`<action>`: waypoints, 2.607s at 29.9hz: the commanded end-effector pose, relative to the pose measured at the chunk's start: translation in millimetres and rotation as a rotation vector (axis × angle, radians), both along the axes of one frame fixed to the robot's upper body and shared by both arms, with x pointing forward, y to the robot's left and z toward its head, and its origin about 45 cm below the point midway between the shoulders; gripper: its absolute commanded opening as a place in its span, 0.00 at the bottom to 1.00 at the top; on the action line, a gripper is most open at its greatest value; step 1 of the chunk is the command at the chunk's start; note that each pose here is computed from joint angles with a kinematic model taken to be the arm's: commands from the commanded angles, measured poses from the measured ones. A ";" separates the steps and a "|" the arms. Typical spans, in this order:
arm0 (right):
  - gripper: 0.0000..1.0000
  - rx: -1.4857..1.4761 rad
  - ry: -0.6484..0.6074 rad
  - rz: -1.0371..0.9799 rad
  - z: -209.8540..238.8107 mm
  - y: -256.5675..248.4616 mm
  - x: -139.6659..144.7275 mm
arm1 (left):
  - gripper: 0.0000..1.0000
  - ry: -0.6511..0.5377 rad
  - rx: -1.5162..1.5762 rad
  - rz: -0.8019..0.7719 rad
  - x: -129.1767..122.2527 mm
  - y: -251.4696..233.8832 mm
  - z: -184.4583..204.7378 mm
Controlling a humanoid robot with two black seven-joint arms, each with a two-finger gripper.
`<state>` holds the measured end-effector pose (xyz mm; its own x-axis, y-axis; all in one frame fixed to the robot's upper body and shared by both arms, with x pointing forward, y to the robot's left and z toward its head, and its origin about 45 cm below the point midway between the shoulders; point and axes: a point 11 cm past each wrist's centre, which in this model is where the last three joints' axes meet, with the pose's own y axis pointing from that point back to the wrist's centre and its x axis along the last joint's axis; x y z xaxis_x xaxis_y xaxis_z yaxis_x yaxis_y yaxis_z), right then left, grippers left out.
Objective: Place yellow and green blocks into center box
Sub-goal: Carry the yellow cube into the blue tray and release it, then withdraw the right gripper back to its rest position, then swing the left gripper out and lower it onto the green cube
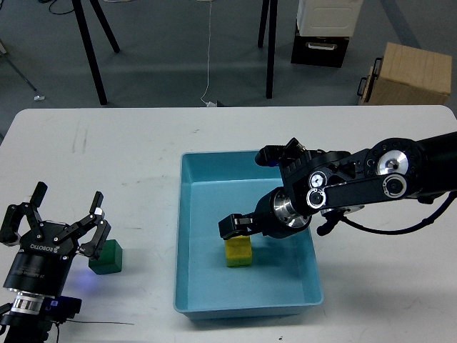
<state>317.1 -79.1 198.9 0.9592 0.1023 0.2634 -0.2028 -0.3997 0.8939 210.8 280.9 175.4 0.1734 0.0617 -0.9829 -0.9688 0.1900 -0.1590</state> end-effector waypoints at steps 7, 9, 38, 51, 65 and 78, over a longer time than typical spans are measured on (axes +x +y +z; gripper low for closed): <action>0.97 0.372 -0.181 -0.392 108.8 -15.0 102.7 | 1.00 -0.005 0.001 -0.003 1.4 -0.2 1.2; 0.97 0.468 -0.199 -0.508 133.0 -41.2 126.2 | 1.00 -0.017 0.002 -0.008 4.8 -1.1 4.0; 0.97 2.085 0.399 -1.337 53.4 -293.6 20.6 | 1.00 -0.063 0.012 -0.003 17.5 2.7 16.2; 0.97 2.369 0.569 -1.639 -35.6 -256.9 -112.0 | 1.00 -0.100 0.008 0.026 25.8 10.3 26.1; 0.98 2.346 0.544 -1.635 -32.9 -263.4 -112.4 | 1.00 -0.188 0.164 0.213 67.1 106.7 58.1; 0.98 2.345 0.547 -1.621 -31.1 -260.8 -109.6 | 1.00 -0.328 0.819 -0.060 123.1 130.4 180.1</action>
